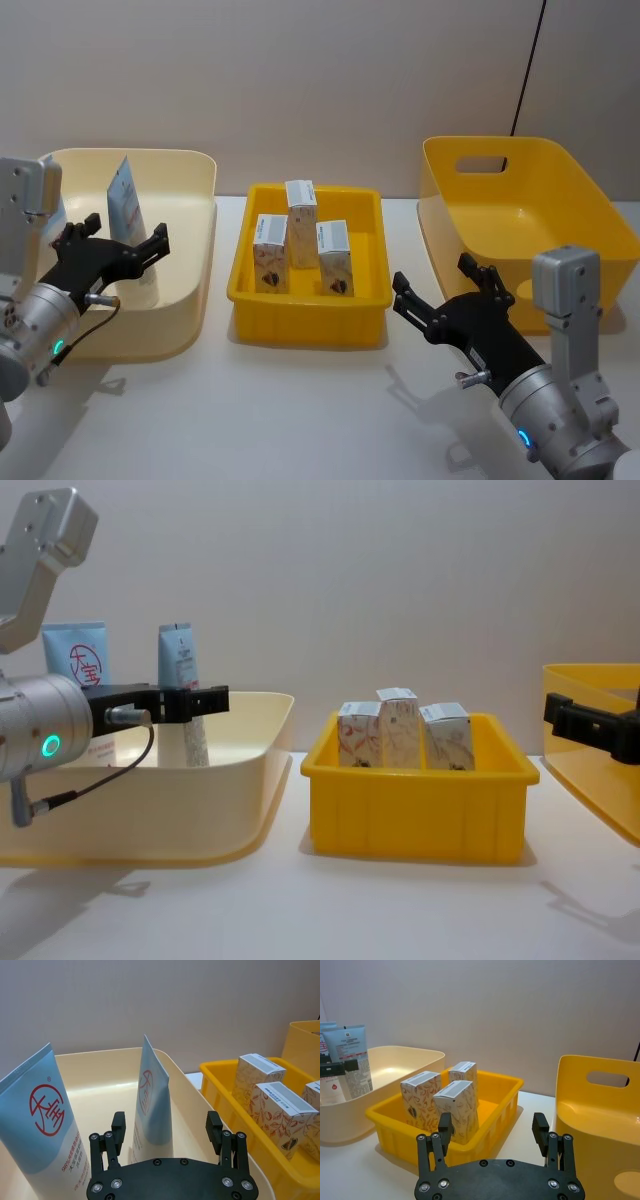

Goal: Bimanual collaborative sorting of washing and personal care products

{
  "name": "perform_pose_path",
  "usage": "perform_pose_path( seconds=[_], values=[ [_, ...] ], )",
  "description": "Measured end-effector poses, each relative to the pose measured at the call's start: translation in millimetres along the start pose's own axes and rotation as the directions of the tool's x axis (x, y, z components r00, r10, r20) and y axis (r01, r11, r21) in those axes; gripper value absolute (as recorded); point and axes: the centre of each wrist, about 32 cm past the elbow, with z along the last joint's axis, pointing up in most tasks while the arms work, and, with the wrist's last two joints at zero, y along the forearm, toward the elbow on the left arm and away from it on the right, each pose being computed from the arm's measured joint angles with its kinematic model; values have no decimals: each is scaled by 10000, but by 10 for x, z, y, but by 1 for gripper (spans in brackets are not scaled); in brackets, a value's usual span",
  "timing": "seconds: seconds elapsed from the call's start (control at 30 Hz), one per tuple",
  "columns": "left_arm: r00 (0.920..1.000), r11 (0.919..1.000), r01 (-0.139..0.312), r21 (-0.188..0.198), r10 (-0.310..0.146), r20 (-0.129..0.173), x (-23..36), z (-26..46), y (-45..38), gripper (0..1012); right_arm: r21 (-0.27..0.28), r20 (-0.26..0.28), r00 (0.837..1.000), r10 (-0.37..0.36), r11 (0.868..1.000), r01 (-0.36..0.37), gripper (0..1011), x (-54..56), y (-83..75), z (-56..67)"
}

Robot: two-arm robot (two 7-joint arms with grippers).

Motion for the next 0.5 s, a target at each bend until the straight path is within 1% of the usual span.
perform_pose_path(
  seconds=[0.5],
  values=[
    [9999,9999,101,-60,-100,100,-25,46,-50,1003,0,1,10000,0,10000,0,1001,0,0,0]
  ],
)
